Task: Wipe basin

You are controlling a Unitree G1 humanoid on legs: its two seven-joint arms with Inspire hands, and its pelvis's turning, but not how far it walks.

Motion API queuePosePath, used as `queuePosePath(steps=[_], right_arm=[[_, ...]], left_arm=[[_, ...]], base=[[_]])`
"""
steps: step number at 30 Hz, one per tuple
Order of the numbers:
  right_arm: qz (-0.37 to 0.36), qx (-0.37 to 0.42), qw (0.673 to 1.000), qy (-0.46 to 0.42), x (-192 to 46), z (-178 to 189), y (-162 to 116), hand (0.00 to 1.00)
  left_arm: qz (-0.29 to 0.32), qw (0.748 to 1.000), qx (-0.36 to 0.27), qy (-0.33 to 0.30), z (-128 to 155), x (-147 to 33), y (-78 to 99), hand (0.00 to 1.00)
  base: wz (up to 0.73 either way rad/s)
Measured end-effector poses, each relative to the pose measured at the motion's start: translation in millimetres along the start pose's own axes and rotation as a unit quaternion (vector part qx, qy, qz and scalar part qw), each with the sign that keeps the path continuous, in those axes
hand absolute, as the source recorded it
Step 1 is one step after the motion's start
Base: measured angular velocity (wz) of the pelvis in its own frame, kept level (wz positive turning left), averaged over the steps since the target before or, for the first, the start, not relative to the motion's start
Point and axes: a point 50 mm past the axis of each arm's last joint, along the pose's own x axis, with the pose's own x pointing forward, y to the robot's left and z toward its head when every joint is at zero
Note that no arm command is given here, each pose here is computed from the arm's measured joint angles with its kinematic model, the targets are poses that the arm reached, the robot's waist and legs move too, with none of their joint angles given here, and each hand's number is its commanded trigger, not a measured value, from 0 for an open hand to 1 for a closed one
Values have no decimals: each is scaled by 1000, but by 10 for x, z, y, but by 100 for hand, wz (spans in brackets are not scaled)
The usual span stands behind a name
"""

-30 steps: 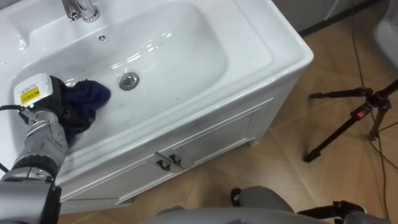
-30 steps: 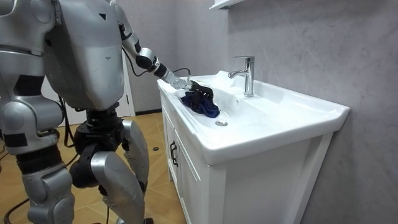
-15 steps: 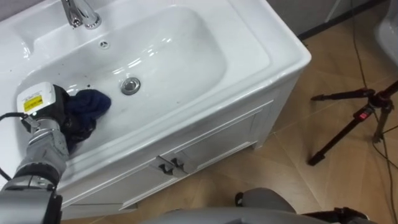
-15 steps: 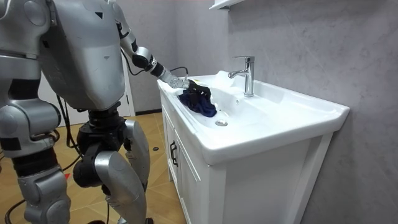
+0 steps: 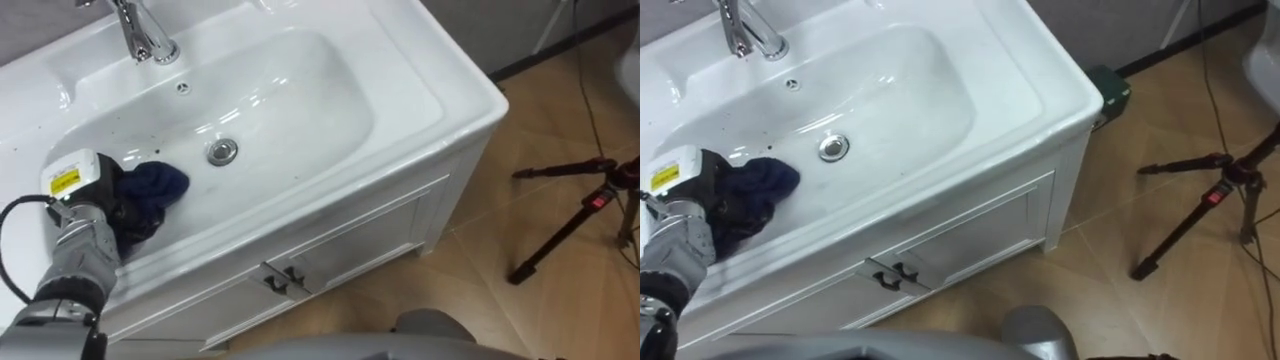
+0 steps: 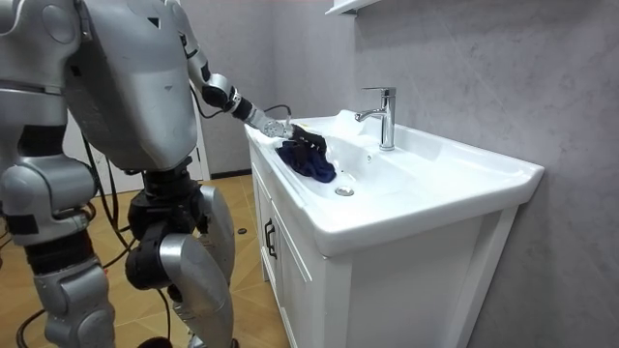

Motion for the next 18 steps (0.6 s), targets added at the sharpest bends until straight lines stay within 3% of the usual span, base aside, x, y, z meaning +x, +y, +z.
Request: queuePosePath(steps=[9, 18], right_arm=[[17, -46, 999, -2, 7, 31, 209, 0], [20, -74, 997, 8, 8, 6, 289, 0]], left_arm=[[-17, 993, -118, -15, 468, -29, -106, 100], [-46, 988, -127, -70, 891, -58, -138, 100]], base=[[6], [12]])
